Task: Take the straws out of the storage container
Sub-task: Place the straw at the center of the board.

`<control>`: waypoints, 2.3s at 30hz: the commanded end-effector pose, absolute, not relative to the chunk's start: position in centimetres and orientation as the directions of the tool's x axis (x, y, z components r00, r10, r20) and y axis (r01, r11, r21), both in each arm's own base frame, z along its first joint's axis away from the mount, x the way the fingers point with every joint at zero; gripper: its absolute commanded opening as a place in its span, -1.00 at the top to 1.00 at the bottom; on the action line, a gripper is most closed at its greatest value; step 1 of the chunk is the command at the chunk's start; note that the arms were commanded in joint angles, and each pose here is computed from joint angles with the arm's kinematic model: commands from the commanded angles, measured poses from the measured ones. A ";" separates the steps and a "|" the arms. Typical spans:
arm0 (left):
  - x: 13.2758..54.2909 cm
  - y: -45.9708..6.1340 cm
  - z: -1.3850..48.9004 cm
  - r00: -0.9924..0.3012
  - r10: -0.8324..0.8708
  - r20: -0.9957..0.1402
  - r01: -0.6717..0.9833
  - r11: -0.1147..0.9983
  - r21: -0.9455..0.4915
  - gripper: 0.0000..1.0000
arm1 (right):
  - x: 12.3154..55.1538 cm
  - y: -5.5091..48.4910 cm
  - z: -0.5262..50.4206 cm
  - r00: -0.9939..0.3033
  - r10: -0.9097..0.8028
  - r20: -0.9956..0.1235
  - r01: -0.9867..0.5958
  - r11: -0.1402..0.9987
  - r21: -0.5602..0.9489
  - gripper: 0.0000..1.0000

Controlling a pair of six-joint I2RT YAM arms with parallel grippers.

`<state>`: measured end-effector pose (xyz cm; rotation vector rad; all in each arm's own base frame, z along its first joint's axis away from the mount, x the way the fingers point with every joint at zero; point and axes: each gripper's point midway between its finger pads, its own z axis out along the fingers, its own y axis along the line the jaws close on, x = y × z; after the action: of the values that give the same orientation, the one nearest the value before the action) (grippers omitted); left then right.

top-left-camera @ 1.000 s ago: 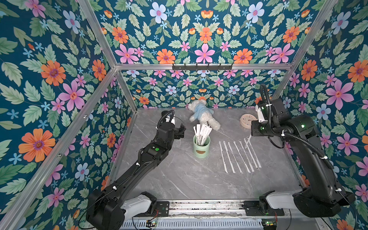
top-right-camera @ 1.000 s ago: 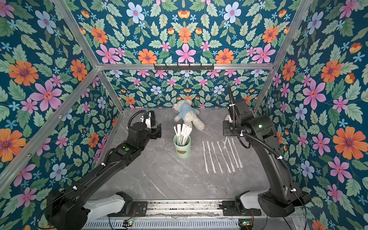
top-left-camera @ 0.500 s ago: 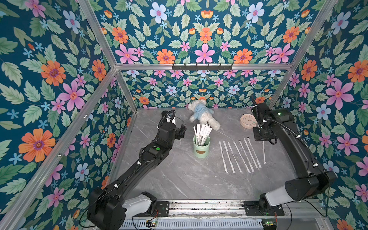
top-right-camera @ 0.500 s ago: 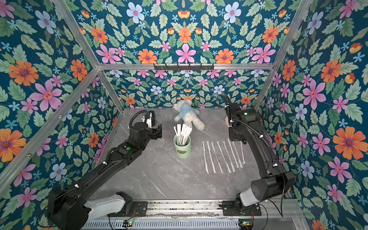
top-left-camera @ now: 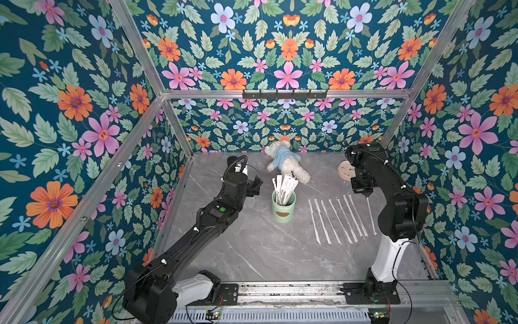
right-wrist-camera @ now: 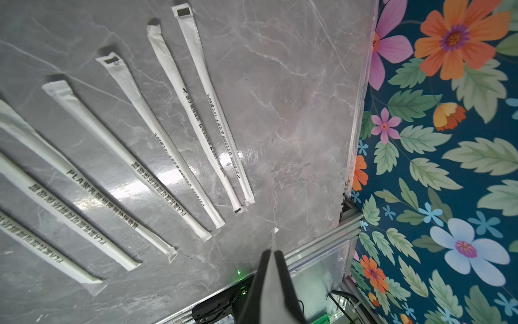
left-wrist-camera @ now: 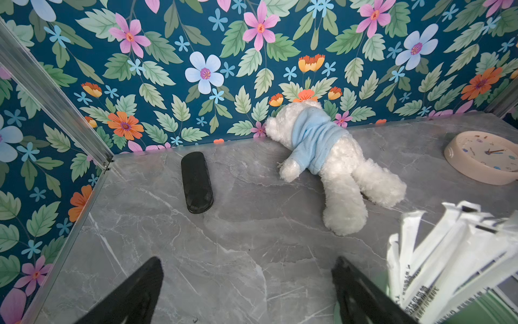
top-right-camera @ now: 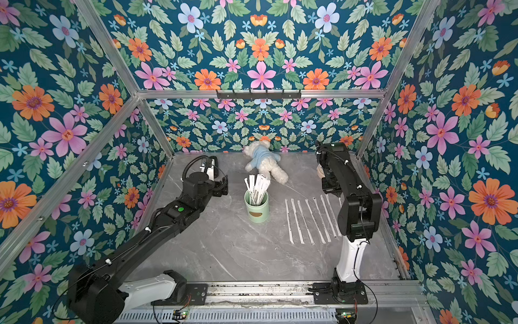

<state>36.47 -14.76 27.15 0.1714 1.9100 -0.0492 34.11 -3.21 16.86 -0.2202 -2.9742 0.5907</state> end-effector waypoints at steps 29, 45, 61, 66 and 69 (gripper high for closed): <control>37.1 -15.2 26.0 -0.355 0.136 -0.925 0.155 0.984 0.085 -0.93 | 37.6 -6.4 8.0 -0.927 0.215 0.307 0.075 0.909 -0.411 0.98; 37.0 -15.0 26.4 -0.346 0.138 -0.928 0.148 0.985 0.091 -0.93 | 38.7 -6.4 7.0 -0.923 0.230 0.309 0.101 0.918 -0.383 0.82; 37.0 -14.9 26.6 -0.340 0.133 -0.931 0.147 0.985 0.087 -0.93 | 38.8 -6.2 8.1 -0.931 0.248 0.267 0.140 0.920 -0.367 0.70; 37.0 -15.0 26.6 -0.340 0.131 -0.931 0.150 0.985 0.084 -0.93 | 40.2 -2.2 10.1 -0.967 0.227 0.116 0.204 0.962 -0.181 0.70; 36.9 -15.1 26.7 -0.339 0.125 -0.932 0.154 0.985 0.077 -0.93 | 40.8 2.2 12.4 -0.986 0.168 -0.016 0.168 0.985 -0.036 0.68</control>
<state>36.81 -14.94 25.89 0.2075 1.9442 -0.0149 39.34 -2.00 10.94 -0.2863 -2.9914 0.3058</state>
